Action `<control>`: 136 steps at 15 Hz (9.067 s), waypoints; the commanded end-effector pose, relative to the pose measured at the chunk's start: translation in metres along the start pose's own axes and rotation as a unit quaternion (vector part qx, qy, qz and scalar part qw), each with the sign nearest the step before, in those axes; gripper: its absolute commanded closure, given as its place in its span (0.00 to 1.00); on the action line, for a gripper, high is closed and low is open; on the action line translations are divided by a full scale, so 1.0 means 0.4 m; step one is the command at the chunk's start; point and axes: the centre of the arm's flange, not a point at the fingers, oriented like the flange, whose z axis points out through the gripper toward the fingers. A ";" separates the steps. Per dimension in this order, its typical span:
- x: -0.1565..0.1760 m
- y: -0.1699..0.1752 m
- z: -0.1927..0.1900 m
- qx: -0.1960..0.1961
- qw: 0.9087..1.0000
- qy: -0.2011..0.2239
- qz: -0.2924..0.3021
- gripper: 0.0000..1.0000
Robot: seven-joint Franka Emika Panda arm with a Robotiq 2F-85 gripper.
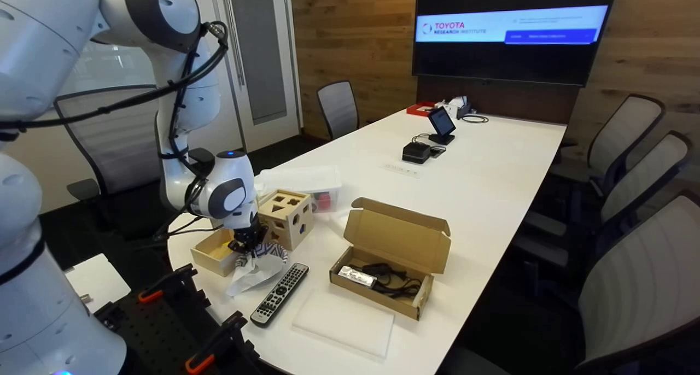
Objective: Wipe the bowl with the tissue
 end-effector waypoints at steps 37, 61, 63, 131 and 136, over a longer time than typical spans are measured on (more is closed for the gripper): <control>0.093 -0.092 -0.049 0.058 0.996 0.064 0.028 1.00; 0.181 0.040 -0.103 -0.167 0.975 0.069 0.128 1.00; 0.177 0.018 -0.108 -0.176 0.973 0.090 0.121 1.00; -0.483 -0.314 -0.746 0.093 0.887 0.217 -0.397 1.00; -0.545 -0.387 -0.635 0.156 0.836 0.152 -0.503 1.00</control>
